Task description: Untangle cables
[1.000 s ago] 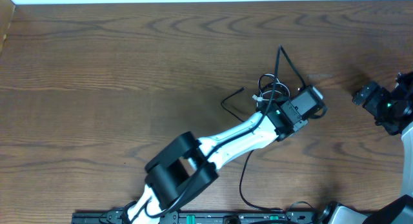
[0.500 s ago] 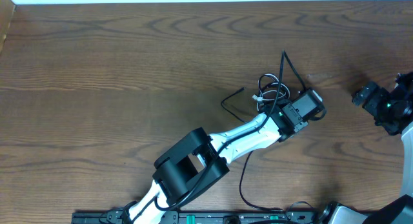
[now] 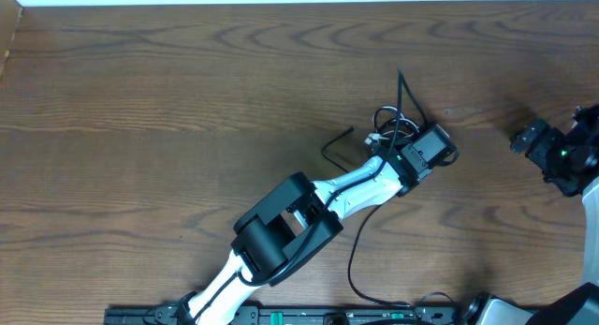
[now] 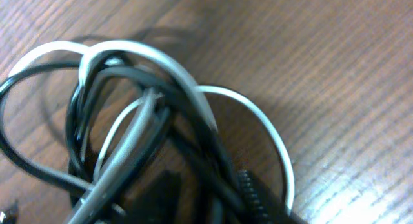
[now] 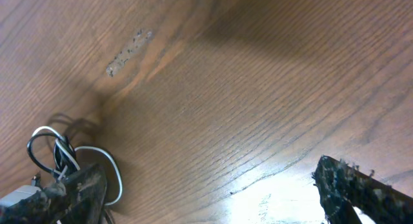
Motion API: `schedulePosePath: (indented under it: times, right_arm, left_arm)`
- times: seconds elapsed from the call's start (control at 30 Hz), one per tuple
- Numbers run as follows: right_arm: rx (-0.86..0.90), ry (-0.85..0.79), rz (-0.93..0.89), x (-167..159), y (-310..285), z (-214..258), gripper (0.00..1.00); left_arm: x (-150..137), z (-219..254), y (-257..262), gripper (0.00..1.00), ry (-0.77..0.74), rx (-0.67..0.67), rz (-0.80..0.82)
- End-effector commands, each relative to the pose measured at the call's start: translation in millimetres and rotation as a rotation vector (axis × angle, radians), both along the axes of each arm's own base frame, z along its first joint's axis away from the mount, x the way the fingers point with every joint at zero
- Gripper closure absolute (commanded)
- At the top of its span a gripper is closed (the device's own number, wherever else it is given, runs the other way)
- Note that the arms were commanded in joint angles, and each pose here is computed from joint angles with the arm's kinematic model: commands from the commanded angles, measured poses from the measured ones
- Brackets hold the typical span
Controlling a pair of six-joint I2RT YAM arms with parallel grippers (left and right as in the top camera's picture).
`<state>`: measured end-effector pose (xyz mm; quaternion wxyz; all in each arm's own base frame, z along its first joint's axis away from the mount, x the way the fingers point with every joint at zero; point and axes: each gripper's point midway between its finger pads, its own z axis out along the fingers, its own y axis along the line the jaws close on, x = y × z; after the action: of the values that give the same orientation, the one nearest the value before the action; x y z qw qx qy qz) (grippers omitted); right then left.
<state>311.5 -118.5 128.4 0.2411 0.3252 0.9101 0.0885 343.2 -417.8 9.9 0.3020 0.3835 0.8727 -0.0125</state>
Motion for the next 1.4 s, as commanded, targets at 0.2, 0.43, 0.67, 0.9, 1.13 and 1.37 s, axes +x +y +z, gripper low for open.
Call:
schedulePosePath:
  times: [0.2, 0.43, 0.67, 0.9, 1.13, 1.37]
  right_arm:
    - [0.056, -0.061, 0.124, 8, 17, 6, 0.03]
    - [0.219, -0.253, 0.372, 23, 64, 33, 0.07]
    - [0.38, -0.396, 0.487, 29, 95, 62, 0.08]
    - [0.424, -0.517, 0.688, 38, 144, 88, 0.17]
    - [0.378, -0.6, 0.94, 46, 218, 103, 0.21]
    - [0.278, -0.546, 0.909, 59, 257, 94, 0.25]
  left_arm:
    - [-3, 11, 9, 0.93, 0.028, 0.011, 0.019]
    - [-70, 124, 15, 0.93, 0.439, -0.336, -0.308]
    - [-84, 237, 60, 0.93, 0.72, -0.824, -0.51]
    - [-58, 276, 103, 0.93, 0.836, -1.075, -0.497]
    - [-38, 285, 118, 0.93, 0.869, -1.129, -0.422]
    - [-37, 285, 116, 0.92, 0.874, -1.125, -0.405]
